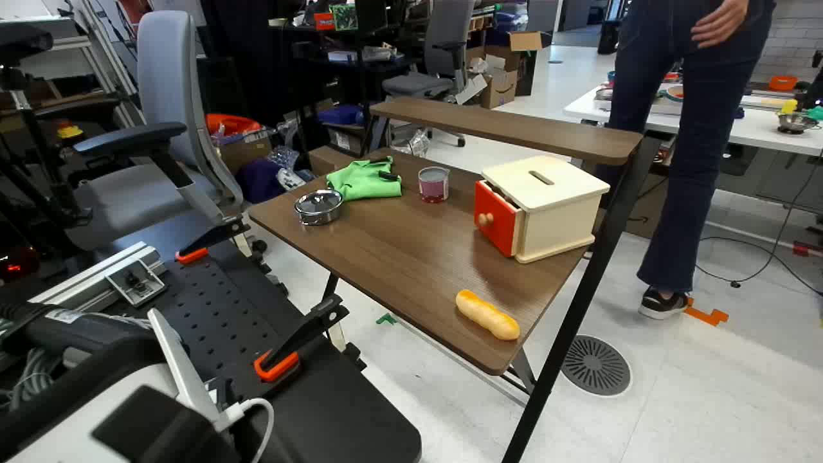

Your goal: Move the green towel to the right.

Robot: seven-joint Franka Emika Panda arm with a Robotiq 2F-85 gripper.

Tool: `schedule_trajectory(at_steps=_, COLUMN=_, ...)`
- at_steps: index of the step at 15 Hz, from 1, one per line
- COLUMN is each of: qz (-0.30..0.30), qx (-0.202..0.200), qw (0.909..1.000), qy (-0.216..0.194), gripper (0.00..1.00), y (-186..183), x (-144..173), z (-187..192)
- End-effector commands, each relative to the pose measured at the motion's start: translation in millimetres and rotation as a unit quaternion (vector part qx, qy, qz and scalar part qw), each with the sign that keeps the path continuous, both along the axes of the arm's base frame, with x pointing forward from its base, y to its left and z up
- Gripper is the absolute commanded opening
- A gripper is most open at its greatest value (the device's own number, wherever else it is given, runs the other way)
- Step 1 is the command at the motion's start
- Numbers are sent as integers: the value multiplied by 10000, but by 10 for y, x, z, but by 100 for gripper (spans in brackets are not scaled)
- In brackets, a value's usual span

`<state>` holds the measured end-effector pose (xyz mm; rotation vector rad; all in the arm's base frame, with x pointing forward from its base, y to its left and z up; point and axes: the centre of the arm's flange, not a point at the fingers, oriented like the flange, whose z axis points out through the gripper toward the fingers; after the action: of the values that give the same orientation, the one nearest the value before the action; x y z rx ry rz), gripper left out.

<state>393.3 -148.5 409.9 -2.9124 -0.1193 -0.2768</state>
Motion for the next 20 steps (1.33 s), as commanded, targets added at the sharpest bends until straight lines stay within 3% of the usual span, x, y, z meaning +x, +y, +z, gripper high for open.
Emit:
schedule_trajectory(at_steps=1, qz=0, qx=0, qw=10000, qy=0, gripper=100, y=0, x=0, z=0)
schedule_trajectory(at_steps=10, qz=224, qx=-87, qw=9997, qy=49, gripper=100, y=123, x=50, z=-93)
schedule_trajectory(at_steps=20, qz=1214, qx=-174, qw=9872, qy=1019, gripper=100, y=1308, x=435, z=-914)
